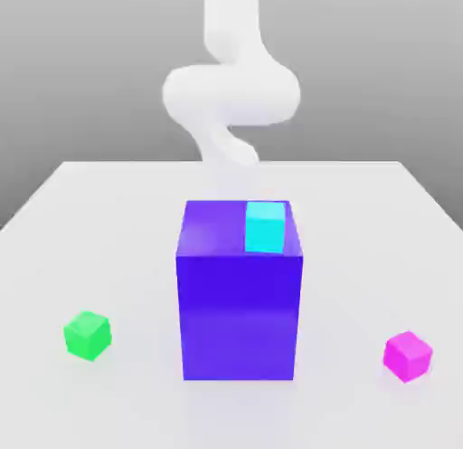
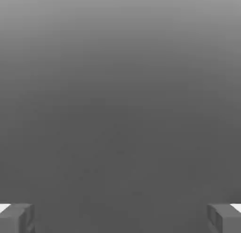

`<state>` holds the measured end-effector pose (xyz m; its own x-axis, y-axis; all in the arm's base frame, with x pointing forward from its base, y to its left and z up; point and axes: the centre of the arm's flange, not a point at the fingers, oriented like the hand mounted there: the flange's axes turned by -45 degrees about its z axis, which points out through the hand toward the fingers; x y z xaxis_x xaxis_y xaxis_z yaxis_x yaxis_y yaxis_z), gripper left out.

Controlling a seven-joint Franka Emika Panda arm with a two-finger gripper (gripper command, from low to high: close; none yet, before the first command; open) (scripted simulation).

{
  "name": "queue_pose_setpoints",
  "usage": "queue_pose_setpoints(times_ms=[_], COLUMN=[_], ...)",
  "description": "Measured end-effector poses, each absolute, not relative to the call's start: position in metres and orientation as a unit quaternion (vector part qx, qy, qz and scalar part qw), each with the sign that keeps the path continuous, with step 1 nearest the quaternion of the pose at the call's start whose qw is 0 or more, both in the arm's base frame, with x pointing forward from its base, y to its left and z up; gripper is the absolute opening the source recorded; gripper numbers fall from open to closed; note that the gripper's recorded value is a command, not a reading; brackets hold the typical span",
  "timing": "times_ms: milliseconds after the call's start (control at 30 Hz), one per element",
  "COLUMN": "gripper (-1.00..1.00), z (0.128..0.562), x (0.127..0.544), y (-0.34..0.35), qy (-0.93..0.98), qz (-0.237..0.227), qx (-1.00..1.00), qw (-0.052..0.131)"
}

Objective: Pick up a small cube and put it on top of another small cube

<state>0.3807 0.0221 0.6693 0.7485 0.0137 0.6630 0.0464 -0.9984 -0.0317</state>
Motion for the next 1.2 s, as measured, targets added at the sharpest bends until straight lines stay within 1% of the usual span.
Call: queue_pose_setpoints(times_ms=[100,200,300,400,500,600,667,767,833,967,1000,1200], gripper=[0.00,0.00,0.00,0.00,0.00,0.00,0.00,0.00,0.00,0.00,-1.00,-1.00], z=[0.614,0.556,0.497,0.436,0.376,0.316,0.277,0.221,0.191,0.142,0.132,0.127], x=[0.415,0.437,0.448,0.448,0.438,0.416,0.397,0.370,0.358,0.354,0.354,0.353], y=[0.055,0.091,0.129,0.166,0.200,0.234,0.253,0.264,0.268,0.269,0.268,0.268], qy=[-0.044,-0.071,-0.098,-0.124,-0.150,-0.183,-0.205,-0.223,-0.231,-0.234,-0.234,-0.234], qz=[-0.308,-0.263,-0.218,-0.173,-0.128,-0.085,-0.058,-0.020,-0.005,0.000,0.000,-0.001], qx=[-0.949,-0.960,-0.969,-0.975,-0.979,-0.978,-0.976,-0.975,-0.973,-0.972,-0.972,-0.972], qw=[0.043,0.056,0.063,0.063,0.058,0.046,0.035,0.013,0.003,0.000,0.000,0.000])
